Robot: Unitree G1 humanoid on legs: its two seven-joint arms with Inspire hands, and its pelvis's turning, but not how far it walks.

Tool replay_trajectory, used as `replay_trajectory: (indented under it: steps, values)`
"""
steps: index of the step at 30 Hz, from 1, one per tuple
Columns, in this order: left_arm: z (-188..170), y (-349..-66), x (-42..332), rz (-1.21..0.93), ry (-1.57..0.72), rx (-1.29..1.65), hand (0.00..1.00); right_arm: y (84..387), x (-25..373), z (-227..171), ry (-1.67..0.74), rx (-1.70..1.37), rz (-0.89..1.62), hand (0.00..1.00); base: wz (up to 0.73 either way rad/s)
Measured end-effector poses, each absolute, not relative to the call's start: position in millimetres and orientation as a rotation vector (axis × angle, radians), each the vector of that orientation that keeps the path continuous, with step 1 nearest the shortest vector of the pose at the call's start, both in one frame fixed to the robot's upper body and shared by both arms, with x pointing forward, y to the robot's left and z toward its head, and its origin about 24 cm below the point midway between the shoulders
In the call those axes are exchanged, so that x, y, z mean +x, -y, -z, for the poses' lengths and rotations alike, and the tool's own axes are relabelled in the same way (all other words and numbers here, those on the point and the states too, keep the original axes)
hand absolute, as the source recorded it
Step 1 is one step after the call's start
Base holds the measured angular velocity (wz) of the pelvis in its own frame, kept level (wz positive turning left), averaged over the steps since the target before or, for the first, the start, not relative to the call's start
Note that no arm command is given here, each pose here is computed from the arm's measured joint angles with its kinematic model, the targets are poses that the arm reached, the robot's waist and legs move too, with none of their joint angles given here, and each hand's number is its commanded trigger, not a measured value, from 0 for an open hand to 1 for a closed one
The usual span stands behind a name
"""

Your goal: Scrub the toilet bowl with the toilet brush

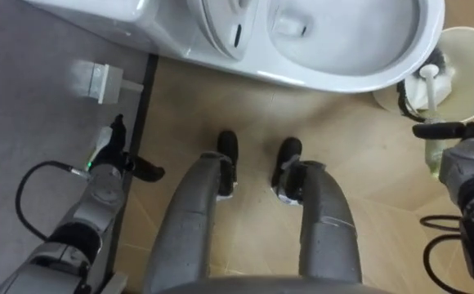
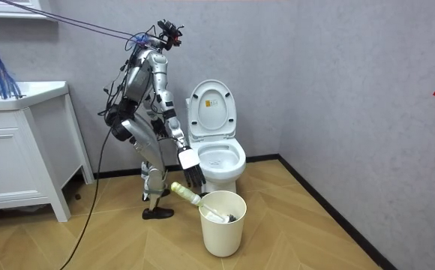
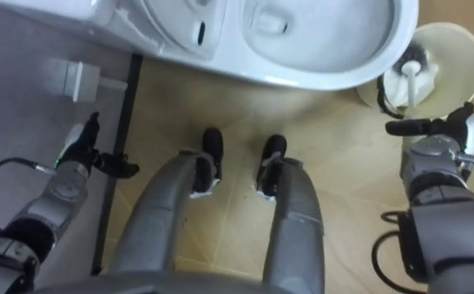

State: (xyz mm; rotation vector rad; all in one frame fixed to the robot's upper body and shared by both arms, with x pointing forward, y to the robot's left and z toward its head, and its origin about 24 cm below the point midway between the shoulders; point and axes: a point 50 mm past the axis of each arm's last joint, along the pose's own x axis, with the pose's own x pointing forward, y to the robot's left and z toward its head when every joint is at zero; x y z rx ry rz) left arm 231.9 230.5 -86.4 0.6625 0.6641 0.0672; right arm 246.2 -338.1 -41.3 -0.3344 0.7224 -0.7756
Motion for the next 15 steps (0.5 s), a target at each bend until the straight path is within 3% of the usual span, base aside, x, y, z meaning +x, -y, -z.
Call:
replay_trajectory:
  steps: [15]
  values:
    - [71.4, -229.8, 252.5, -0.114, -0.600, 0.629, 0.00, 342.0, 246.4, 41.0, -0.754, -0.279, 0.704, 0.00, 0.01]
